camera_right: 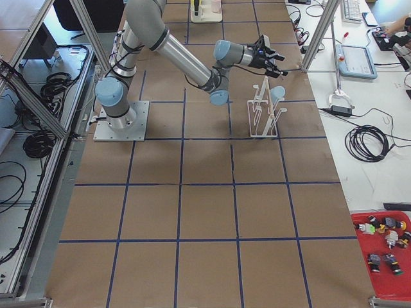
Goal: Transfer IKEA cup to right arm and place on rack
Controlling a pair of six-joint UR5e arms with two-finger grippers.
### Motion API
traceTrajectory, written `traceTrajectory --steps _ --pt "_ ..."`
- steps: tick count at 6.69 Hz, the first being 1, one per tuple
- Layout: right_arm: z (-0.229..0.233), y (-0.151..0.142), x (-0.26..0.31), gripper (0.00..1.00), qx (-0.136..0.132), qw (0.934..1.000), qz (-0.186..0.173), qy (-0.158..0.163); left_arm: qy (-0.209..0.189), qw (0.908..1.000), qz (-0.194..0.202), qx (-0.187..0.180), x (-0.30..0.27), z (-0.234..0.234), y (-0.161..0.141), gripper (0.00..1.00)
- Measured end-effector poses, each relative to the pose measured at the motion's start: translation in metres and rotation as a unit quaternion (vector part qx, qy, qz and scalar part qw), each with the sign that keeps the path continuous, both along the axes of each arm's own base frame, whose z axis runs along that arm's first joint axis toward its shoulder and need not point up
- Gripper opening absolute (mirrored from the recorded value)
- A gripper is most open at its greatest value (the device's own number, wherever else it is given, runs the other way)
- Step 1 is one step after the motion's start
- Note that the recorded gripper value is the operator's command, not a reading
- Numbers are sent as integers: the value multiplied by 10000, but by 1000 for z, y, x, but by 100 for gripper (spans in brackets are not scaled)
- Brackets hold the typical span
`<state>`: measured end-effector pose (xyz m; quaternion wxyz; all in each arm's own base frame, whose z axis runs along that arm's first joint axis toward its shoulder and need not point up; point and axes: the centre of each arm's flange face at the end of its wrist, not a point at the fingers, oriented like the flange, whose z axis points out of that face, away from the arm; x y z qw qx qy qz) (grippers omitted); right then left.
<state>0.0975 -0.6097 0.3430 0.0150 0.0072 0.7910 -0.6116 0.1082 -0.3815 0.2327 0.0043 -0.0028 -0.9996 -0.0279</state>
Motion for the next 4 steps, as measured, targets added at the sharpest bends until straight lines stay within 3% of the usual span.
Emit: traceTrajectory --steps 1,3,4 --pt "26 12 8 100 104 9999 62 -8 -74 9999 4 89 2 -1 1 7" --pt "65 59 21 100 155 9997 151 -78 -98 9999 15 94 3 1 1 3" --pt "76 89 31 100 145 9989 159 -428 -136 9999 3 30 4 7 -1 3"
